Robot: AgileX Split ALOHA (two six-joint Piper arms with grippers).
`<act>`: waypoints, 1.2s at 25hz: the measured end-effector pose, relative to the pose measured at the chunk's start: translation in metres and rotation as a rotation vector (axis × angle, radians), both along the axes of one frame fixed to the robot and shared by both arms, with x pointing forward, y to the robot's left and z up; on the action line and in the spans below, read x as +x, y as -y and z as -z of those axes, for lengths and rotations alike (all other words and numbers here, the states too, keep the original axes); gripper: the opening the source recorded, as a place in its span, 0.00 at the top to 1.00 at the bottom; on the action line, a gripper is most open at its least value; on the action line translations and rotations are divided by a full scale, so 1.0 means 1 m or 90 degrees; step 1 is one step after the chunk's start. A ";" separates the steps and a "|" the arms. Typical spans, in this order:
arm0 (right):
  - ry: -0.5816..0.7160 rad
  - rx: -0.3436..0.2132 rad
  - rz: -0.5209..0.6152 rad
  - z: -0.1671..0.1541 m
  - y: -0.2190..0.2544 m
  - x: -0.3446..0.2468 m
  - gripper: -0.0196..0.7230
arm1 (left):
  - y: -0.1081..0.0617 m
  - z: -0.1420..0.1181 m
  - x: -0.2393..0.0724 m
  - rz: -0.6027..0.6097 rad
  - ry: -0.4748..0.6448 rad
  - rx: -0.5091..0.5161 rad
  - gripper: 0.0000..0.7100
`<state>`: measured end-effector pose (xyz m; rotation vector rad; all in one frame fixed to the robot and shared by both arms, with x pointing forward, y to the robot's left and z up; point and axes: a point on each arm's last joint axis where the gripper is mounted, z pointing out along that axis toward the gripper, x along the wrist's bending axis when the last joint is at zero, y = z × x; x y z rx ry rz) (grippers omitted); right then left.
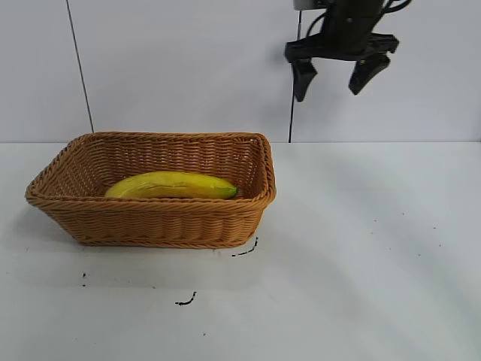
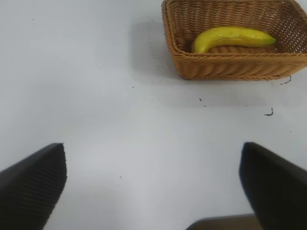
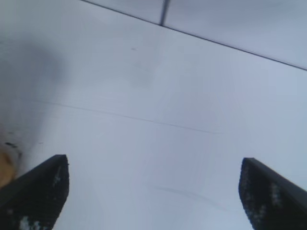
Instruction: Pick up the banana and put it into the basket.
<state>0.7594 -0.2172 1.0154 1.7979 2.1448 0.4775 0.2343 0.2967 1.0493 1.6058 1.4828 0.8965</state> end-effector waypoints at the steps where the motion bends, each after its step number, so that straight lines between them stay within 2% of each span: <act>1: -0.002 0.001 0.015 0.000 0.012 0.001 0.05 | 0.000 0.000 0.000 0.000 0.000 0.000 0.02; 8: -0.051 0.001 0.068 0.001 0.056 -0.013 0.05 | 0.000 0.000 0.000 0.000 0.000 0.000 0.02; 13: -0.092 -0.002 0.080 -0.015 0.065 -0.048 0.05 | 0.000 0.000 0.000 0.000 0.000 0.000 0.02; 23: -0.181 0.031 0.086 -0.044 0.064 -0.178 0.05 | 0.000 0.000 0.000 0.000 0.000 0.000 0.02; 30: -0.166 0.035 0.090 -0.054 0.068 -0.282 0.05 | 0.000 0.000 0.000 0.000 0.000 0.000 0.02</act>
